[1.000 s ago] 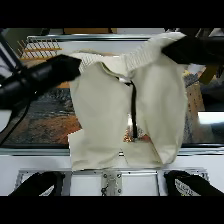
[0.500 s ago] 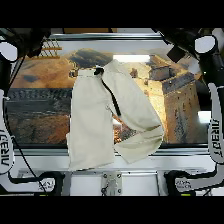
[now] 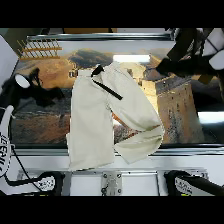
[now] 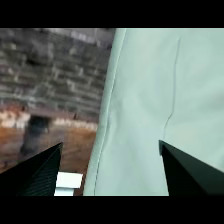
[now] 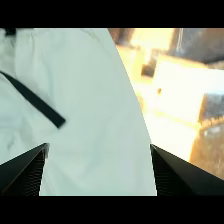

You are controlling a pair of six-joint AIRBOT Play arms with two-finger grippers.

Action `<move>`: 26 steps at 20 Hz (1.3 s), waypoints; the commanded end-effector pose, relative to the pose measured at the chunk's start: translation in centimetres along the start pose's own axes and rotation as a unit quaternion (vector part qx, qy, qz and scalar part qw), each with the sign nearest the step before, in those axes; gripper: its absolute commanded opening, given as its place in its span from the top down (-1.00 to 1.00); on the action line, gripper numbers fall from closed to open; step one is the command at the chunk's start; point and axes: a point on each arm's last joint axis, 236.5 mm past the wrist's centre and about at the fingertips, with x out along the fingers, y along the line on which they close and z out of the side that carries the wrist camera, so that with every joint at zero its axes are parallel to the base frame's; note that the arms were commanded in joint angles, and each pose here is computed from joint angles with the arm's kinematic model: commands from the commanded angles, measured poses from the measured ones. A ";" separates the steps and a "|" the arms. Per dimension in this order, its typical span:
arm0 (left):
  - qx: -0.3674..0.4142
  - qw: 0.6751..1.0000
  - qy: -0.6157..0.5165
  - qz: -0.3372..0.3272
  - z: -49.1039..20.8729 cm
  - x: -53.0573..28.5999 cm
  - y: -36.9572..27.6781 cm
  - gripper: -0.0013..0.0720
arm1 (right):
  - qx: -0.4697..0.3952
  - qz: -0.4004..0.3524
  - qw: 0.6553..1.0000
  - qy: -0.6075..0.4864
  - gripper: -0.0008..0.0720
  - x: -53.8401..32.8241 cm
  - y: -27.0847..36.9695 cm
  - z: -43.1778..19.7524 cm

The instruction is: Fold the clothes and pants, and hang the long-sleeved shirts on hangers.

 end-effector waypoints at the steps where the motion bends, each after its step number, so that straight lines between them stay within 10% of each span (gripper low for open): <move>1: 0.003 0.997 0.079 0.016 -8.3 4.8 2.3 -0.82 | 0.002 -0.024 0.996 0.080 -0.98 -1.7 -1.0 -9.1; 12: 0.095 0.986 0.138 0.023 -14.3 7.4 -2.3 -0.81 | 0.003 -0.012 0.998 0.064 -0.98 -4.7 0.5 -12.7; 19: 0.136 0.975 0.176 0.023 -17.2 7.4 -4.1 0.90 | 0.003 -0.013 0.998 0.064 -0.98 -4.7 0.4 -12.7; 26: 0.171 0.966 0.184 -0.066 -21.4 5.6 -12.1 0.92 | 0.027 -0.075 0.993 0.086 -0.98 -4.3 -3.7 -14.5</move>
